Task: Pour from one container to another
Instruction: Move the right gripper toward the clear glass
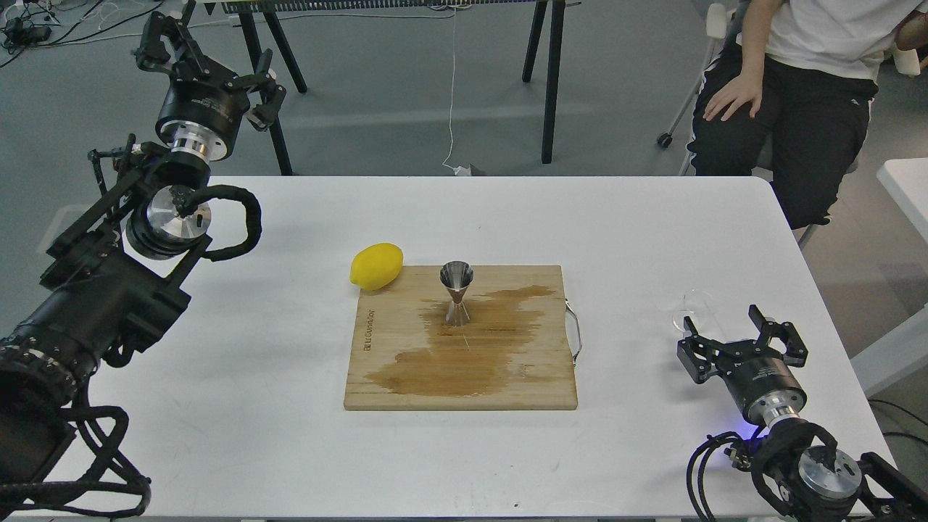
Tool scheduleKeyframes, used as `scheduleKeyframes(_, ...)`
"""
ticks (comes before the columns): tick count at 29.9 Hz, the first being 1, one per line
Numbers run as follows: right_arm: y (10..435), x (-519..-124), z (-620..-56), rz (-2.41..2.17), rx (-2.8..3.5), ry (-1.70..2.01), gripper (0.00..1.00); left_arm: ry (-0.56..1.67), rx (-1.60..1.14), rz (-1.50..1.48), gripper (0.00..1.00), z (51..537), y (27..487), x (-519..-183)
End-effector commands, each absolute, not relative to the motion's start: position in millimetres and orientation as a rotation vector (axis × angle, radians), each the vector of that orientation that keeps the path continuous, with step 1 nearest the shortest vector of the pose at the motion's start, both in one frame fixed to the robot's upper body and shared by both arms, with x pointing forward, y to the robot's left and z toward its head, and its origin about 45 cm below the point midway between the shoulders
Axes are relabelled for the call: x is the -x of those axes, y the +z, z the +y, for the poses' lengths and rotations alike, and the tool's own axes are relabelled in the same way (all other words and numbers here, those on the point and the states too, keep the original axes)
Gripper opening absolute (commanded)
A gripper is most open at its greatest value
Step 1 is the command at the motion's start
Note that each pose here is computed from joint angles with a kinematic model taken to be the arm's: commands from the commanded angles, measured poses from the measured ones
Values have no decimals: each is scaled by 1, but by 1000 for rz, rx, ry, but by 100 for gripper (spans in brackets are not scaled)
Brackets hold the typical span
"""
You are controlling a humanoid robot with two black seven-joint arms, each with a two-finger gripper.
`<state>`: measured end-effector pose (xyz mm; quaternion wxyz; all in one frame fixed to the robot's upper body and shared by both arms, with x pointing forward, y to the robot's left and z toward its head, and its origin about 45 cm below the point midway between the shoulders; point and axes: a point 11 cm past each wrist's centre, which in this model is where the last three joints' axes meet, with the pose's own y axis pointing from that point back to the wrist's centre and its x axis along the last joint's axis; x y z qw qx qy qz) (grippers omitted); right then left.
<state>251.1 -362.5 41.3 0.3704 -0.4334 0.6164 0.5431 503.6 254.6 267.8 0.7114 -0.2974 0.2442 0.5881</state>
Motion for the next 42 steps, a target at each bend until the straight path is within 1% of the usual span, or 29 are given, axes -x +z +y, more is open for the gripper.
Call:
scheduleKeyframes(1,36,-255,-358,1613,1070,1432,100,1309,660,539,100,256,268,-503)
scheduleKeyframes(13,30,-274,-351,1700,982,1515,100,1322,674,537,100,262,271,-504)
scheduleKeyframes(17,32,-278,-350,1693,985,1508,97,1322,675,535,100,263,271,-504)
scheduleKeyframes(26,32,-279,-352,1698,968,1506,84,1325,673,537,100,261,270,-504)
scheduleKeyframes(34,28,-282,-347,1689,958,1512,54,1324,675,536,100,262,271,-504)
scheduleKeyframes(40,30,-284,-346,1677,968,1507,51,1324,674,535,100,262,271,-504)
scheduleKeyframes(42,31,-284,-345,1671,972,1507,45,1324,674,535,100,262,271,-504)
